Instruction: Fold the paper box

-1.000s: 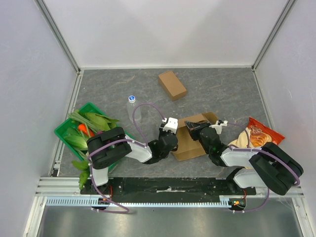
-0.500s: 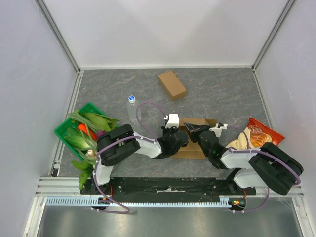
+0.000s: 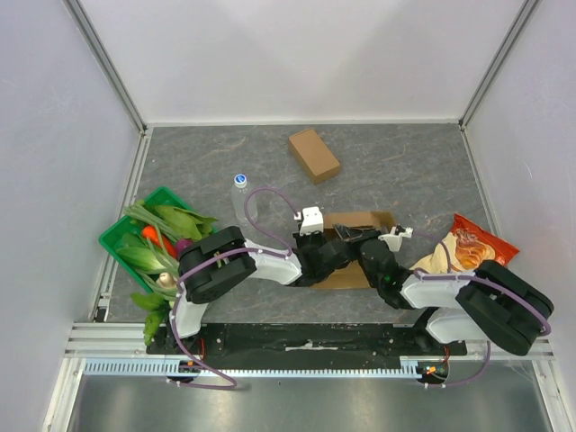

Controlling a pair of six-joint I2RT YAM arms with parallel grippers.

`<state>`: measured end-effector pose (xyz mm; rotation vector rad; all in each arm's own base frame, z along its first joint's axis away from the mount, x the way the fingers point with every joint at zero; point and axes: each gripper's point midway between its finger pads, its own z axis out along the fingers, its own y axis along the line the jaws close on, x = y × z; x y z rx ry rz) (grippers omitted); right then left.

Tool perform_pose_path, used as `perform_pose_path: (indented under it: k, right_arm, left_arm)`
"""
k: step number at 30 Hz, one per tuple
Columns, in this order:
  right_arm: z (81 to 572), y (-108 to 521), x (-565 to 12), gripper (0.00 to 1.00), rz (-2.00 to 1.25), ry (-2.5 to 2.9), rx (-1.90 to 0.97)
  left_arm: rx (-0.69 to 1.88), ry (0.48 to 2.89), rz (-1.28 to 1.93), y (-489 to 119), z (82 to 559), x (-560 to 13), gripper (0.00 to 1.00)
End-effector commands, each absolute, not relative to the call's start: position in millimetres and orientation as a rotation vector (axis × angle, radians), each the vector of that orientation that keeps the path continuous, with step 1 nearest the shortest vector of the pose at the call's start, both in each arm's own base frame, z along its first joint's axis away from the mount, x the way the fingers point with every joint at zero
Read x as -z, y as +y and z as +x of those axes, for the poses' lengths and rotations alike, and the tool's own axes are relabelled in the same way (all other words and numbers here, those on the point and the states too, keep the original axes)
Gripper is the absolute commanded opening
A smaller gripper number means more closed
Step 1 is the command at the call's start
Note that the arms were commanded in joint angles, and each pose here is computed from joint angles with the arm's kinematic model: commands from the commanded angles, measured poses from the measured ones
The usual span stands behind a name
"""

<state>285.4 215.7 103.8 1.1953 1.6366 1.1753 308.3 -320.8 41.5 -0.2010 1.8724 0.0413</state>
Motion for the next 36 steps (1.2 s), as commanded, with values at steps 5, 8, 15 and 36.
perform_pose_path:
  k: [5,8,15,36]
  right_arm:
    - [262.5,195.4,-107.2,0.93,0.889,1.791,-0.956]
    - [247.3,187.7,-126.0,0.98,0.658,1.886,-0.848]
    - [233.0,110.0,-197.2,0.98,0.024,1.984,-0.281]
    - [263.0,188.2,-138.4,0.8,0.004,2.405,-0.746]
  left_arm:
    - [-0.067,1.776,-0.05,-279.6,310.0,-29.6,0.02]
    - [-0.083,1.757,-0.001,-275.3,308.4,-34.2,0.02]
    - [-0.032,1.713,0.126,-268.3,299.7,-47.4,0.02]
    - [-0.002,1.756,0.103,-260.8,292.3,-50.3,0.02]
